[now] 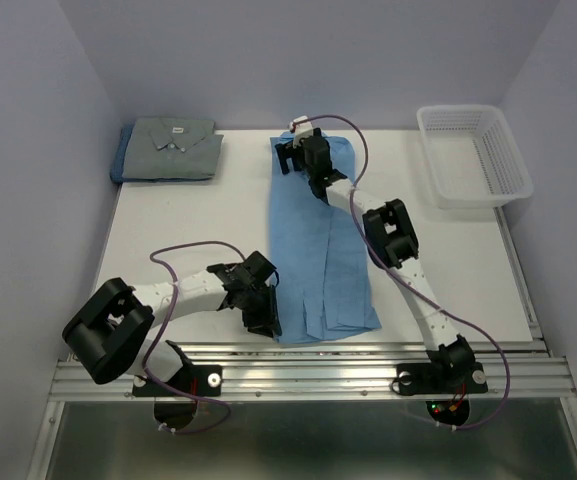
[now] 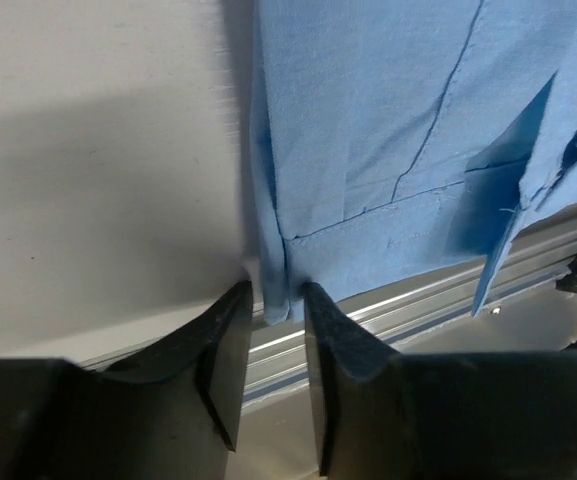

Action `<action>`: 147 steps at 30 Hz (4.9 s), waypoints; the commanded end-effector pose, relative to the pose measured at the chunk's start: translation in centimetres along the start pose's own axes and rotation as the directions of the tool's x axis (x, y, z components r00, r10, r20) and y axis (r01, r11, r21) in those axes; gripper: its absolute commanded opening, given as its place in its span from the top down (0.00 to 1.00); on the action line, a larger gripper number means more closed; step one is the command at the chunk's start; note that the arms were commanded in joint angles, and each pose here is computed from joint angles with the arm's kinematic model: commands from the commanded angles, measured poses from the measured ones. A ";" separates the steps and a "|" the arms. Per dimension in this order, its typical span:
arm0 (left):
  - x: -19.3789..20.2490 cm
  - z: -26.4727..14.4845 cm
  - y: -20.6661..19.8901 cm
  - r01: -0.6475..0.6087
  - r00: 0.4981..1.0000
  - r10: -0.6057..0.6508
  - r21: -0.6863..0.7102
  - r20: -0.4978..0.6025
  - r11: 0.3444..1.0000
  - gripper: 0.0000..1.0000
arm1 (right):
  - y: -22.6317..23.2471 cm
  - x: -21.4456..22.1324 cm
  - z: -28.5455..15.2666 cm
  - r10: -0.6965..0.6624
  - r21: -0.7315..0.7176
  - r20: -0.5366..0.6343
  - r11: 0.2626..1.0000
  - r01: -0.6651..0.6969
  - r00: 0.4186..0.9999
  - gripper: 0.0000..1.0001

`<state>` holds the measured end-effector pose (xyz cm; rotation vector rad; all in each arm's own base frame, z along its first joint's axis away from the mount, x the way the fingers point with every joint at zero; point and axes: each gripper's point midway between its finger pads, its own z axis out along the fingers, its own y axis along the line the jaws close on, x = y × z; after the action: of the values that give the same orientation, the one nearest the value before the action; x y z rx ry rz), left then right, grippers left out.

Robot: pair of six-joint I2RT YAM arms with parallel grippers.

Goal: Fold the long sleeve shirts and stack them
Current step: Fold the shirt

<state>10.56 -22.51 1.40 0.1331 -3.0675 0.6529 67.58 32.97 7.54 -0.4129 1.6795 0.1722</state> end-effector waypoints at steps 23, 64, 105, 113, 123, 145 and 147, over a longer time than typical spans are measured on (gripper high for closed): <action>-1.2 0.8 0.0 -0.034 0.989 0.033 0.000 0.142 0.999 0.27 | -0.8 4.2 -45.2 0.625 0.308 -0.546 0.769 -0.560 0.557 0.00; 2.1 4.3 -3.1 -0.010 0.999 0.009 0.020 0.051 1.000 0.71 | 1.9 14.9 -55.8 0.690 0.513 -0.692 0.675 -0.531 0.210 0.72; -19.4 -15.7 -9.6 -0.126 0.662 -0.049 0.175 0.748 0.976 1.00 | -4.9 -9.6 -34.6 0.633 0.269 -0.189 0.768 -0.581 0.751 0.99; -25.4 -15.6 -8.4 -0.091 0.648 -0.009 0.088 0.762 0.992 1.00 | -5.0 -8.3 -30.2 0.595 0.295 -0.220 0.796 -0.529 0.773 0.99; -29.2 -11.1 -5.8 -0.012 0.730 0.016 -0.011 0.683 1.000 1.00 | -5.9 -3.5 -26.5 0.605 0.386 -0.277 0.782 -0.490 0.747 0.99; -29.7 -8.6 -1.5 0.050 0.784 0.026 -0.104 0.620 0.993 0.01 | -5.1 -1.4 -25.7 0.400 0.197 -0.427 0.916 -0.348 0.811 0.06; -29.2 -8.0 -1.0 0.048 0.796 0.019 -0.095 0.605 0.994 0.01 | -4.8 -0.9 -25.8 0.371 0.143 -0.456 0.928 -0.344 0.809 0.06</action>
<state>40.38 -18.75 7.88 0.4736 -3.6781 0.5049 44.98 19.94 11.80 0.0418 2.2955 0.2775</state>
